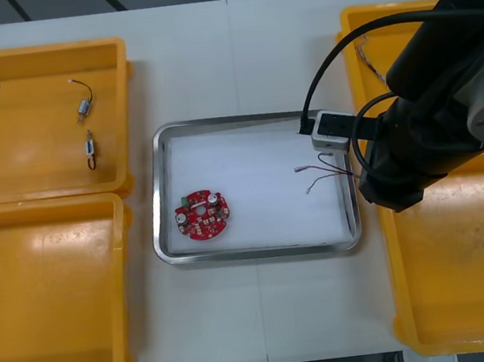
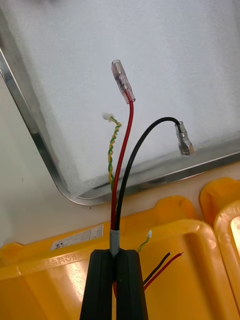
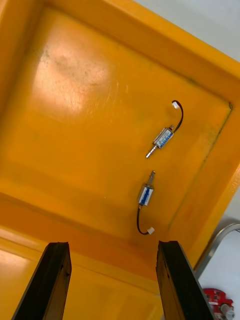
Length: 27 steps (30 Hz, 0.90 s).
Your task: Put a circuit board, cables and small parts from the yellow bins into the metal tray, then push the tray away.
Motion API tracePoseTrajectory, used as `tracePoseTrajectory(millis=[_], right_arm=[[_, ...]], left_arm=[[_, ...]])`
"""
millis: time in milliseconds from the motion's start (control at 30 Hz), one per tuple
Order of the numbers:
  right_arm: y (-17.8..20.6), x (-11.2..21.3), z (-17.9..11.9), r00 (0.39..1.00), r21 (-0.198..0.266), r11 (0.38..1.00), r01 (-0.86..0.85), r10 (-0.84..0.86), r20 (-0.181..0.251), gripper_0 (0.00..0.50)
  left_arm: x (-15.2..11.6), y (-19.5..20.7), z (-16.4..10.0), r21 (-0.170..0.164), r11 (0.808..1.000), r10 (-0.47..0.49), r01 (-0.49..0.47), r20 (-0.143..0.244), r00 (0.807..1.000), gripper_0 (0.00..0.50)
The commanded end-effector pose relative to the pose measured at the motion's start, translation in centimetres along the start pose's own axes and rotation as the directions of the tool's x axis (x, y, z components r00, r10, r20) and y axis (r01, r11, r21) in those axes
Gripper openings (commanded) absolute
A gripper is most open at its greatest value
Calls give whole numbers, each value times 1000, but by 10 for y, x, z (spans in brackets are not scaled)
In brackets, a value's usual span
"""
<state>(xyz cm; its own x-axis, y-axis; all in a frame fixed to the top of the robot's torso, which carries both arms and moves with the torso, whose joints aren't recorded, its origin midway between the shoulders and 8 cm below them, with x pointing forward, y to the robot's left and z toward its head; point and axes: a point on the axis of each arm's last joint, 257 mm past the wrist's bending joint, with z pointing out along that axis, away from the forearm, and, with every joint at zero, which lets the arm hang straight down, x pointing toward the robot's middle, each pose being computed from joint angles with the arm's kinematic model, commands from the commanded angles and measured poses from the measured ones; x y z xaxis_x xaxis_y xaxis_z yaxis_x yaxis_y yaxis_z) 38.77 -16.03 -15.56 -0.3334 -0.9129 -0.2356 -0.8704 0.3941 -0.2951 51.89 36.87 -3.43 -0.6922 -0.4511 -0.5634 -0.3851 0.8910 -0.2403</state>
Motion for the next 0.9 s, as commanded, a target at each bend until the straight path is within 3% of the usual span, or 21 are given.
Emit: tracePoseTrajectory(millis=[33, 233, 600, 900], right_arm=[[5, -33, 8, 995, 0, 995, 101, -101, 25, 0], [16, -54, 36, 991, -31, 990, 136, -135, 24, 0], [37, -77, 84, 981, -54, 979, 195, -195, 8, 0], [43, -77, 121, 981, -66, 979, 194, -195, -3, 0]], left_arm=[[-45, 8, -12, 2, 1000, -3, 3, 107, 994, 500], [-55, 10, 18, 4, 1000, 0, -1, 140, 990, 500], [-26, -5, 58, -1, 997, 73, -74, 99, 992, 500], [-14, -30, 81, 24, 991, 129, -133, 122, 984, 500]])
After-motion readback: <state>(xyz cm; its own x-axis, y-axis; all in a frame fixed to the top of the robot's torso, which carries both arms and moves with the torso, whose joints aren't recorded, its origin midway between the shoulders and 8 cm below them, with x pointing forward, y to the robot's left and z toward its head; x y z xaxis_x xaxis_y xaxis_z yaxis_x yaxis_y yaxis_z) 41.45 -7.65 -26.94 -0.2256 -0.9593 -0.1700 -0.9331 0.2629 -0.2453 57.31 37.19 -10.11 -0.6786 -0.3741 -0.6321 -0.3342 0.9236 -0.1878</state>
